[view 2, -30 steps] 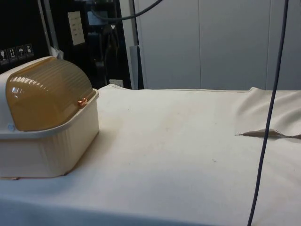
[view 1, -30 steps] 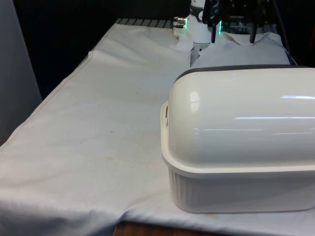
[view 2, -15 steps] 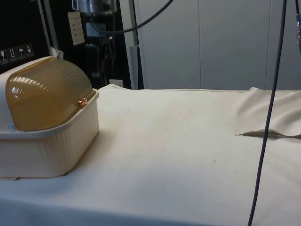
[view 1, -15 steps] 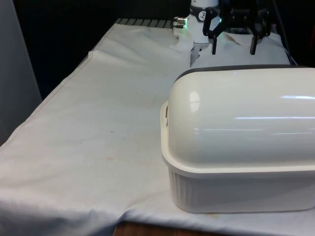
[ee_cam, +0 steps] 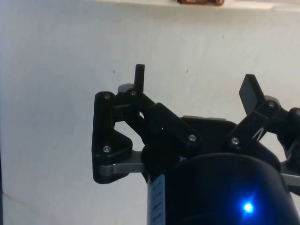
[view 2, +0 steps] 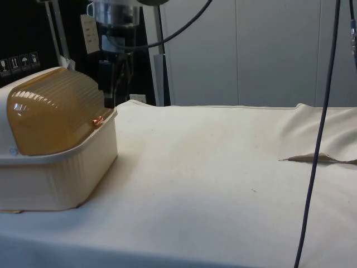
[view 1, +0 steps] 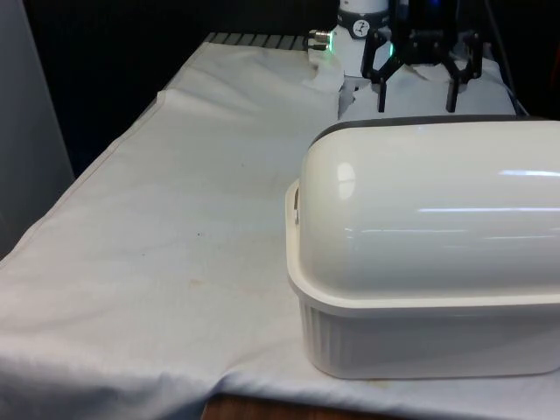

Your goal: Open the lid, then close it.

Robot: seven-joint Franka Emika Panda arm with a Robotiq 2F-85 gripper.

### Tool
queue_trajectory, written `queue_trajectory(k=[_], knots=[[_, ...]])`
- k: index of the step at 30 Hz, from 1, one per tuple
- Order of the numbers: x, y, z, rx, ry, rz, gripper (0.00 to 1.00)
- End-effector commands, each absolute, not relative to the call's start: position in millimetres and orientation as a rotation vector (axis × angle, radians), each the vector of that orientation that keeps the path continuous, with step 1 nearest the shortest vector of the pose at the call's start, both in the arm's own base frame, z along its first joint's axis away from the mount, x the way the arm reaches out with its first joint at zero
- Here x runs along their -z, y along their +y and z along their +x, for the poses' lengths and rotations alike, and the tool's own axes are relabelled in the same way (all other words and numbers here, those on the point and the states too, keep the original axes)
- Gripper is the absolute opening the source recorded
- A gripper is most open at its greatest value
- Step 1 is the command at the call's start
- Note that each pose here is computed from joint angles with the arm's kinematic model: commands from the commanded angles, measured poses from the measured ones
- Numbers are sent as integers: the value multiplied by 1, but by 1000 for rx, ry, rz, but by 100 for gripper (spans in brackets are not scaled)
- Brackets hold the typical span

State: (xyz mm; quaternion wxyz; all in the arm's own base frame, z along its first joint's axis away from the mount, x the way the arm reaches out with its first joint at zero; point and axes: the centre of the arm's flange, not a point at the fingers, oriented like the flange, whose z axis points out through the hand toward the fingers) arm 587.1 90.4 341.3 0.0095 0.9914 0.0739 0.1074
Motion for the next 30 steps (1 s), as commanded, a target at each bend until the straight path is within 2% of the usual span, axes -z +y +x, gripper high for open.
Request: queue_trajectory(k=[1, 30], knots=[[-341, 90, 587, -362, 230, 3098, 100], [-297, 83, 594, -510, 229, 3094, 100]])
